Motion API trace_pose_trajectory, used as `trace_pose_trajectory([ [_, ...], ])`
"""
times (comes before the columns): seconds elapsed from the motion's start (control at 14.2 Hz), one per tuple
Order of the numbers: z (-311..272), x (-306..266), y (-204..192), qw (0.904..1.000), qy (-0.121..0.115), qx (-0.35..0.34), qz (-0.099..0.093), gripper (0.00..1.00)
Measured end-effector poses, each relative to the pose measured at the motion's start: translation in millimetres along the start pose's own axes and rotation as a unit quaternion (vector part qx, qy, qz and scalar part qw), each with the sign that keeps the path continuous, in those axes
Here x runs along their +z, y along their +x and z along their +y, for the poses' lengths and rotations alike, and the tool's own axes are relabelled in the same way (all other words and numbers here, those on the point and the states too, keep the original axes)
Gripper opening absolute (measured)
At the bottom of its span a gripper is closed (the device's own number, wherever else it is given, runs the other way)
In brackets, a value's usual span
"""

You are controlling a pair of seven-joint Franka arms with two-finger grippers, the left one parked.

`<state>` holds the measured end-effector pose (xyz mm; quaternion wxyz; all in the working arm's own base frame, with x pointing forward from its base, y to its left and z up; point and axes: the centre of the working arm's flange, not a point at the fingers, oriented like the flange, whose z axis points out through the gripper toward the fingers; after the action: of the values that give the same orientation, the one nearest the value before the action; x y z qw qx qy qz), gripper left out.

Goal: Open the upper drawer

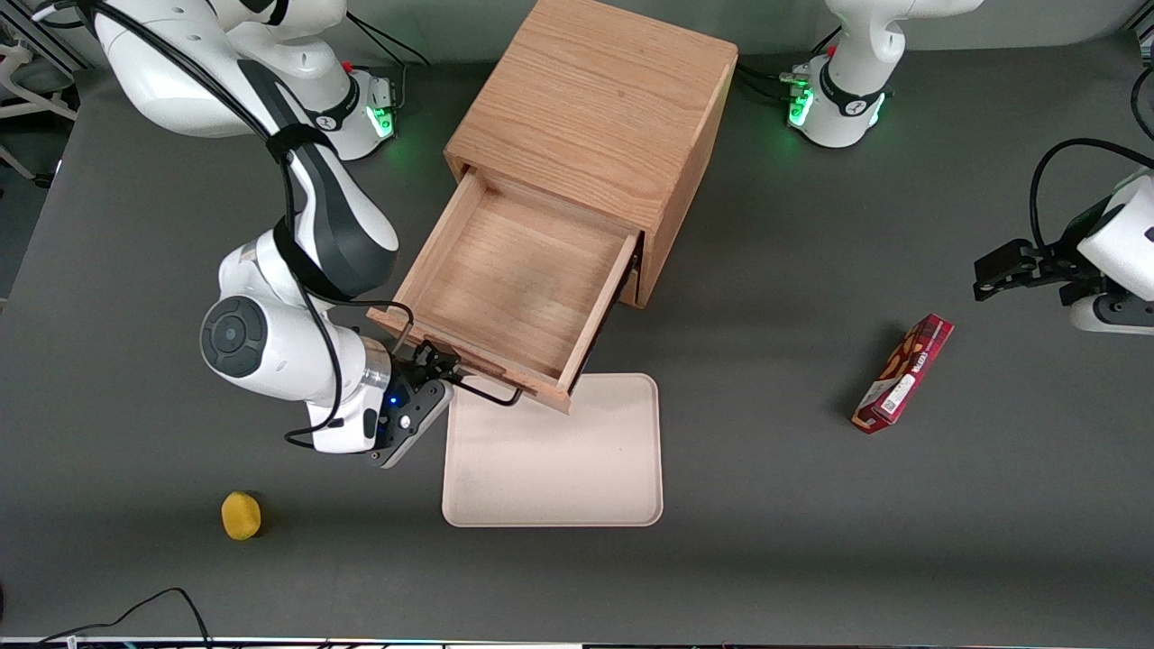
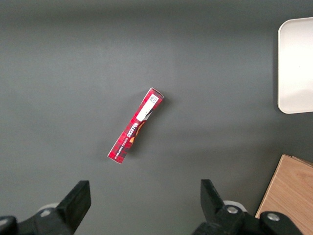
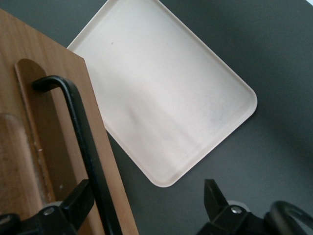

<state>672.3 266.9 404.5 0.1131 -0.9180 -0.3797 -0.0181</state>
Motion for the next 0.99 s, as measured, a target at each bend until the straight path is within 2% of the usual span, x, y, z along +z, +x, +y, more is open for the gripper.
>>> trace_pose_trajectory([
  [0.28, -3.0, -27.9, 1.6, 0.9999, 0.005, -0.003, -0.009, 1.0],
  [0.49, 2.7, -73.3, -7.1, 1.0, -0.006, 0.003, 0.003, 1.0],
  [0.57, 3.8, -93.3, -15.0, 0.9999, -0.009, 0.006, 0.002, 1.0],
  [0.85, 19.3, -179.4, -74.6, 0.9987, -0.012, 0.043, -0.023, 1.0],
  [0.99, 41.2, -214.3, -112.6, 0.9964, -0.014, 0.078, -0.03, 1.0],
])
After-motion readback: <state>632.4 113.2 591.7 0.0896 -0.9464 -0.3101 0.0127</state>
